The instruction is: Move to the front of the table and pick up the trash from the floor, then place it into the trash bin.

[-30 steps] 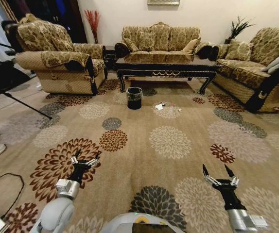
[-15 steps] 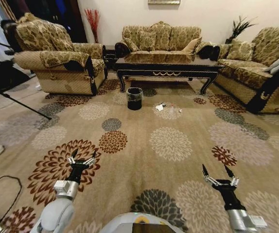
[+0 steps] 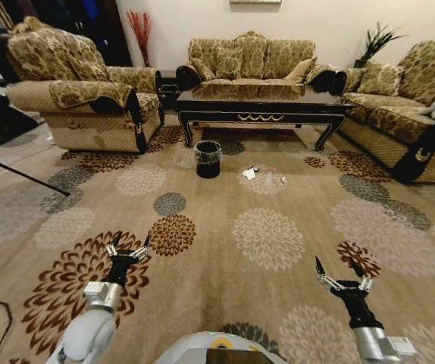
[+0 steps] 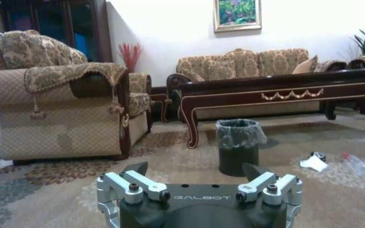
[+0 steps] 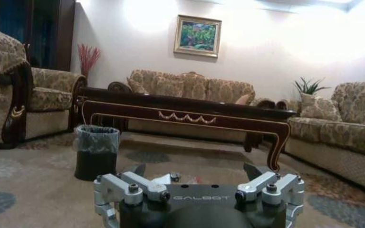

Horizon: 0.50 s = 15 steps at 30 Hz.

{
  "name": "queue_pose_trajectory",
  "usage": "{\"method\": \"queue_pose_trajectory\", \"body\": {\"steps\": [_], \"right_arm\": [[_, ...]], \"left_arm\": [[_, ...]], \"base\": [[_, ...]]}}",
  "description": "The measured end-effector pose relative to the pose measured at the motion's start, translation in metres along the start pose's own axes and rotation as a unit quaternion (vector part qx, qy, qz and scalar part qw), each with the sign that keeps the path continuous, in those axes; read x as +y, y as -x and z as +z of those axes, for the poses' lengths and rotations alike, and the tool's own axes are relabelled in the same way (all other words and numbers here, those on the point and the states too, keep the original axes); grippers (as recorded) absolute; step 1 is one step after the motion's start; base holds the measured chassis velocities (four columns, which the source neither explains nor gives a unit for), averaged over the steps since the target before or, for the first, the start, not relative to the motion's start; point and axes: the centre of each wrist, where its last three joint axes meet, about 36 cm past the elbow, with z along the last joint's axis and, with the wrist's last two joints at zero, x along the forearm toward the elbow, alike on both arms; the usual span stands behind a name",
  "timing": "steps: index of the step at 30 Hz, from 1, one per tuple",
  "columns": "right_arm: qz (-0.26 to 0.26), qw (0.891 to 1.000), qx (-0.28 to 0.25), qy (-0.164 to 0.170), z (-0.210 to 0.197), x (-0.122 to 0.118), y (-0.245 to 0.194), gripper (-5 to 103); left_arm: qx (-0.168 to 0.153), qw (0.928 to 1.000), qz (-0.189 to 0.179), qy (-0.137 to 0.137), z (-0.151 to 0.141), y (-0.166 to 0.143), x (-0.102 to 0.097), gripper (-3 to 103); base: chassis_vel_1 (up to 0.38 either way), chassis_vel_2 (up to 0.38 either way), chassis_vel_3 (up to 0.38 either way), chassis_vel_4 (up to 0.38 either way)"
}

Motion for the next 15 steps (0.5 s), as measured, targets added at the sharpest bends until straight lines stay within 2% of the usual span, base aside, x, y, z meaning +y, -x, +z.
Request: {"method": "queue_pose_trajectory", "body": {"steps": [15], "right_arm": [[-0.001, 1.0, 0.002, -0.004, 0.0001, 0.0009, -0.0013, 100]], "left_arm": [[0.003, 1.0, -0.001, -0.003, 0.0037, -0.0027, 0.0, 100]], "base": [[-0.152, 0.144, 0.147, -0.147]]}}
